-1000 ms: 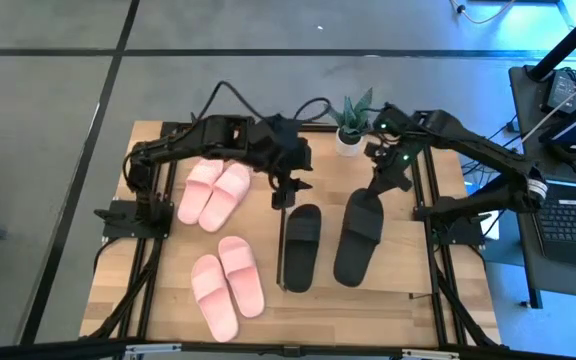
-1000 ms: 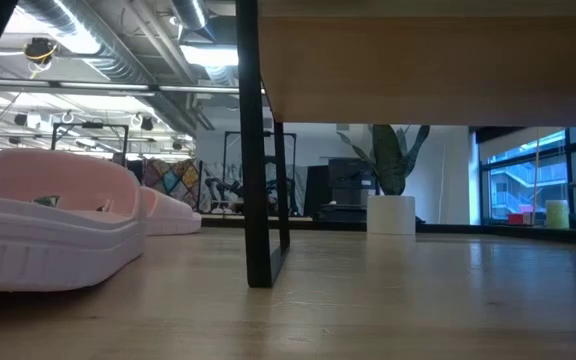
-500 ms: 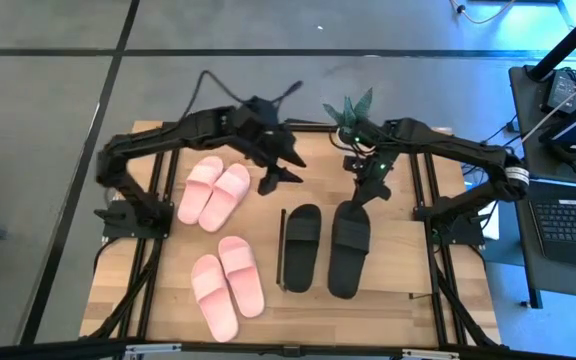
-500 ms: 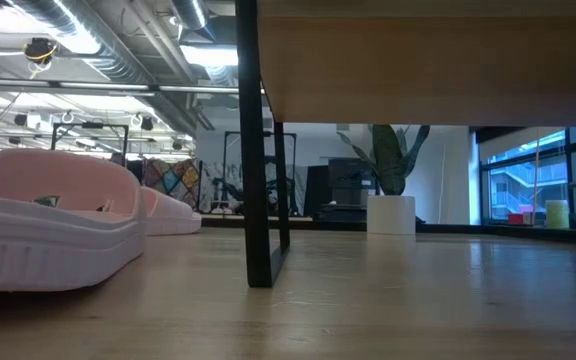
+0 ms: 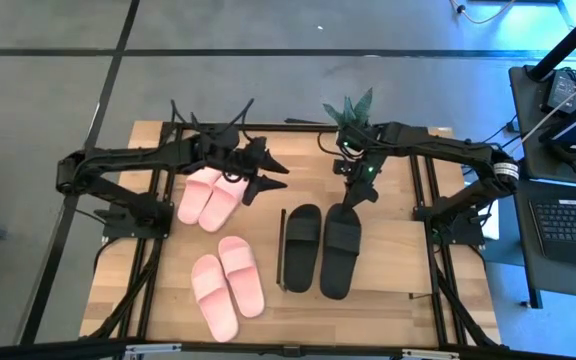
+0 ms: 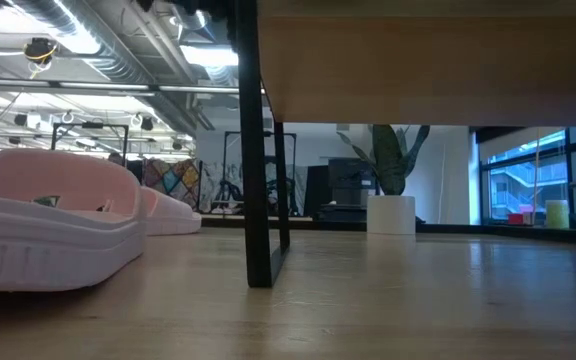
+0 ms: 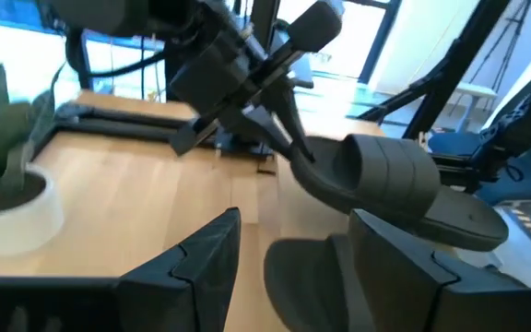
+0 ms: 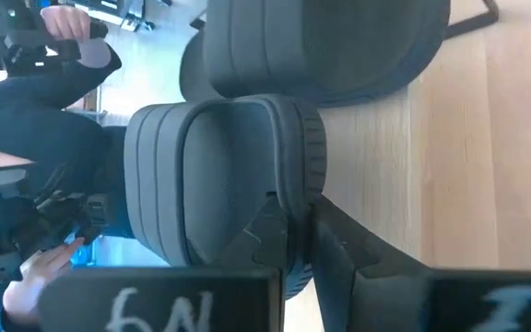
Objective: Pick and place slides into the shelf
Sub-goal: Put the black slipper onto the shelf
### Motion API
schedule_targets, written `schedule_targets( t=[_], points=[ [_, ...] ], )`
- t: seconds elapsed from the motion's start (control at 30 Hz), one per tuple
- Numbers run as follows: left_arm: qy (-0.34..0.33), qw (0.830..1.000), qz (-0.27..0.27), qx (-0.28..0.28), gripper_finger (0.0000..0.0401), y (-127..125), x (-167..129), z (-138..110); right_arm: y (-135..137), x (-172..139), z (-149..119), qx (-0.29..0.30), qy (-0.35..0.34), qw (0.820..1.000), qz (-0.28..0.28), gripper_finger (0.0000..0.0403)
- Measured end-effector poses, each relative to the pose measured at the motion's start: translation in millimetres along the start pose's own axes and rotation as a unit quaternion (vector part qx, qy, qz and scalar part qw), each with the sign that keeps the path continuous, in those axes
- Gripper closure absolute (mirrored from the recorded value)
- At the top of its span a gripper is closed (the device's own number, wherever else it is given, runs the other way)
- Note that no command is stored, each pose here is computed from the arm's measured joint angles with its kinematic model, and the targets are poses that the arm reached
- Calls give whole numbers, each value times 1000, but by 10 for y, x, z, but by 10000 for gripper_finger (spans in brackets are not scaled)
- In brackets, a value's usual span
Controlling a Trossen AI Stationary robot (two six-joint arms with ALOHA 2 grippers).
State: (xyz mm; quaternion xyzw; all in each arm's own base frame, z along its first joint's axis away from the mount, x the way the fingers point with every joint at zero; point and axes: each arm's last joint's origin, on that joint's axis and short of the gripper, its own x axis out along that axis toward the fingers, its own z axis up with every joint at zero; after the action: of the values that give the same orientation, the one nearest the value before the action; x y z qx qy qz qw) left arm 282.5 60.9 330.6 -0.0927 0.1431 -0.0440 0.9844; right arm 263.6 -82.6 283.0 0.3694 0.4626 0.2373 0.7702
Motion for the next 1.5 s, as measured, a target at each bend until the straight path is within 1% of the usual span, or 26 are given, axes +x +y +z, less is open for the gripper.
schedule_targets(
  t=[0.1,0.47,0.83,1.0,1.2,1.33,1.5],
  points=[
    [6,1000,1,-4,207,9,14,-47,-19,55,36,-3,1,1000,2,371],
    [6,1000,1,-4,207,11,22,-49,-93,118,69,5,9,1000,-13,371],
    [7,1000,1,-5,207,11,22,-50,-126,115,66,-1,11,997,-71,371],
    [7,1000,1,-6,207,11,23,-52,-153,110,65,-4,13,993,-117,371],
    [8,1000,-1,-5,207,-2,27,-54,-155,109,63,-5,13,993,-120,356],
    [8,1000,-1,-5,207,-2,27,-54,-138,132,46,-11,24,993,-118,352],
    [8,1000,-1,-6,207,-2,27,-53,-98,170,42,-16,29,995,-91,350]
  ],
)
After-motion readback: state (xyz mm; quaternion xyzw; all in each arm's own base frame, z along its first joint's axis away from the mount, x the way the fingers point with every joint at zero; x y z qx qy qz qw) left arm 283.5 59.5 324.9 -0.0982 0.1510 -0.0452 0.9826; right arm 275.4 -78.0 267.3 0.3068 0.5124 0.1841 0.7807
